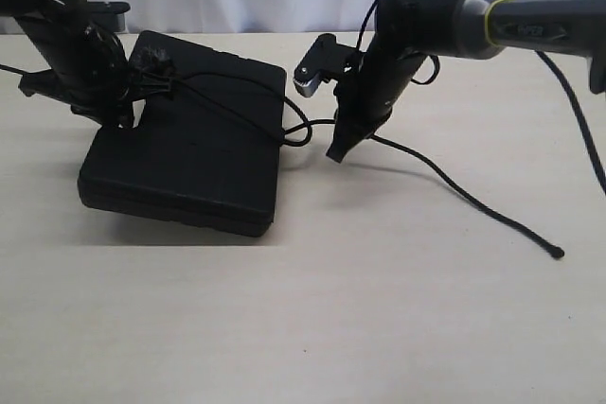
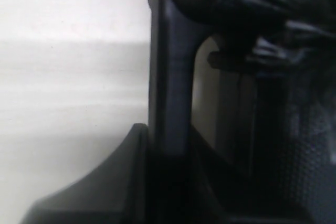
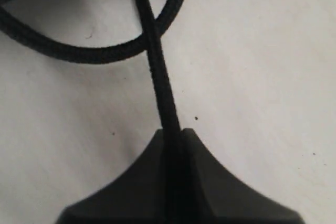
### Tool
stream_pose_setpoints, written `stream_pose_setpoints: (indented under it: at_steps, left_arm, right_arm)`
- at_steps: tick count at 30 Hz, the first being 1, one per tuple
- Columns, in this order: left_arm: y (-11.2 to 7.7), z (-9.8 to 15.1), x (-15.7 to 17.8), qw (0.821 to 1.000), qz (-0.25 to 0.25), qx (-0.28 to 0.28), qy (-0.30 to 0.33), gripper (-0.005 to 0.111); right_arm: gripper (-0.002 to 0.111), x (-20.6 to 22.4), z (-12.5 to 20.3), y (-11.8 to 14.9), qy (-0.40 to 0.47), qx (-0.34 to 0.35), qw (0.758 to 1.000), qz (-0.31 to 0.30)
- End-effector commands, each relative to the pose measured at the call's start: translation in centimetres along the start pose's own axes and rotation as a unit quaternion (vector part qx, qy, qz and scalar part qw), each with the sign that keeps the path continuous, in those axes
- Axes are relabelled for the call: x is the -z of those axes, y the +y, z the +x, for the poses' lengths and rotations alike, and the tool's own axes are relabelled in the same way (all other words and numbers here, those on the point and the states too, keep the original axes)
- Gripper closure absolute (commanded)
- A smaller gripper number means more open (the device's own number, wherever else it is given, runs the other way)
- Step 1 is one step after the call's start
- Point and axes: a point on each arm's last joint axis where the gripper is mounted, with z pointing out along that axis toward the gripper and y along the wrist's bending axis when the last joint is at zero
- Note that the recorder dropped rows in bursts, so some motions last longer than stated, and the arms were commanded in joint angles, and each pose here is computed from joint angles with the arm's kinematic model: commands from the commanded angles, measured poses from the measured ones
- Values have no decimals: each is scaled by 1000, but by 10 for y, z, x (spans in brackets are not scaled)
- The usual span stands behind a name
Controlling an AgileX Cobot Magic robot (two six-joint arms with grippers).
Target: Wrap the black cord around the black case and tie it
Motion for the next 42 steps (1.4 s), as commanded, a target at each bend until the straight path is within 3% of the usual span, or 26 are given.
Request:
stream_pose_setpoints:
  at_steps: [1,7,20,27,35,42]
  left_arm:
    - [0,-7,3,1000,4,-1,-31,107]
    - [1,-7,2,1000,0,-2,-31,107]
    - [2,-6,2,1000,-2,10,-22,107]
    - [2,-5,-3,1000,-4,14,-14,107]
    - [1,-2,-32,999,-6,35,2,107]
    - [0,-5,-38,999,-1,32,-18,107]
  right_arm:
    - [104,22,-5,-9,-20,-30,999,33]
    - [104,53,7,-22,-46,-84,994,45]
    - [104,35,97,-59,-38,-303,949,76]
    - [104,24,120,-63,-54,-358,929,82]
    - [104,18,159,-71,-44,-428,898,90]
    - [104,16,175,-74,-37,-439,892,96]
